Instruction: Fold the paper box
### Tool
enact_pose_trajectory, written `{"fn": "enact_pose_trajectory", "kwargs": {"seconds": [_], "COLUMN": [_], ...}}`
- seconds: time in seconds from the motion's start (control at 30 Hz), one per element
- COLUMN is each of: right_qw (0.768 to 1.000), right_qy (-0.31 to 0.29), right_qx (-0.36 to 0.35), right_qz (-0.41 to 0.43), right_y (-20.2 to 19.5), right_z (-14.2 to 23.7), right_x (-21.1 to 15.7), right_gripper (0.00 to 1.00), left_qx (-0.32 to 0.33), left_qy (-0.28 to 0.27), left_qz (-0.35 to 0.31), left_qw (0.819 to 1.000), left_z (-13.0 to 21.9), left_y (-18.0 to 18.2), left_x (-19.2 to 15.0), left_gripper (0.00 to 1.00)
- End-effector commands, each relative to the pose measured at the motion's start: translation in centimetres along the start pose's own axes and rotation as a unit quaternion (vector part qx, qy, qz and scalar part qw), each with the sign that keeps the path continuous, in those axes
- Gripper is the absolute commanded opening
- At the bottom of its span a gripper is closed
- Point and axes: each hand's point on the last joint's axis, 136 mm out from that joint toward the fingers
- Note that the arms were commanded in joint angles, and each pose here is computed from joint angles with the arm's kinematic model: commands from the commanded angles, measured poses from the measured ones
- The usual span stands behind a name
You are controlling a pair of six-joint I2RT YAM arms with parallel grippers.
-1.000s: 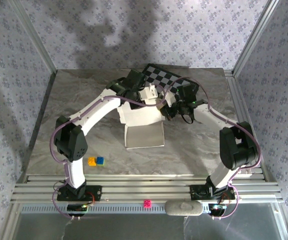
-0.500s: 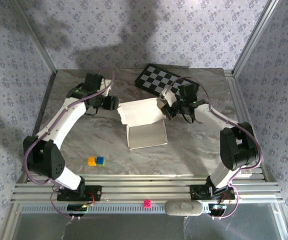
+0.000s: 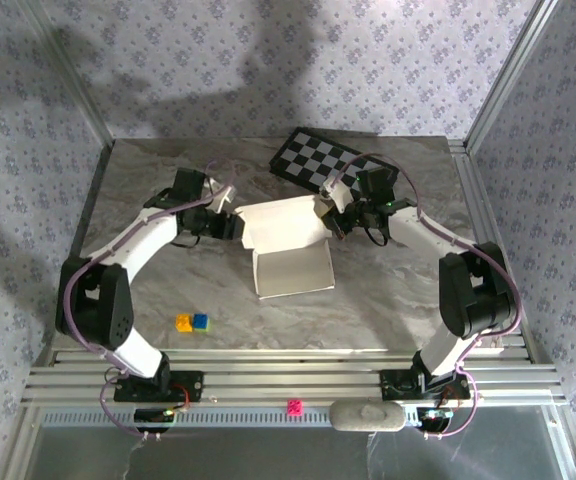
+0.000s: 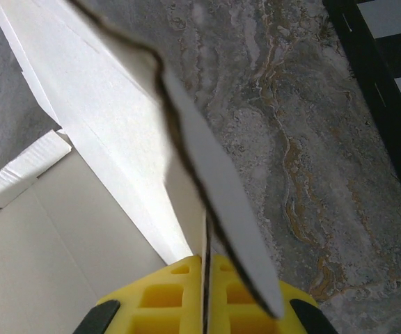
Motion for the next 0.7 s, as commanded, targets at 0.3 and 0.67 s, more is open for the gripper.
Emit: {"fn": "enact_pose_trajectory", "kwargs": {"seconds": [0.3, 0.67], "right_qw": [1.0, 0.995], "right_qy": [-0.002, -0.017], "right_qx": [-0.006, -0.063], "right_qz": [-0.006, -0.07], "right_y": [-0.9, -2.1], "right_z": [-0.2, -0.4], "right_x": [0.8, 2.1], "right_gripper": [0.0, 0.0], "left_qx": [0.019, 0.089], "left_qy": [-0.016, -0.046], "left_qz": [-0.031, 0.029], "left_qw": [0.999, 0.995], "left_z": [-2.9, -2.7], "left_y": [-0.8, -1.3], "left_x": [1.9, 3.4], "left_gripper": [0.28, 0.04]}}
Point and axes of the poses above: each hand's point on the last joint's axis, 136 mm out from that joint toward the fingers, its own z axis back along the fingers, its own y axis along the line the jaws close on, x = y × z, and after that the axes turned 2 degrees about z, right-handed
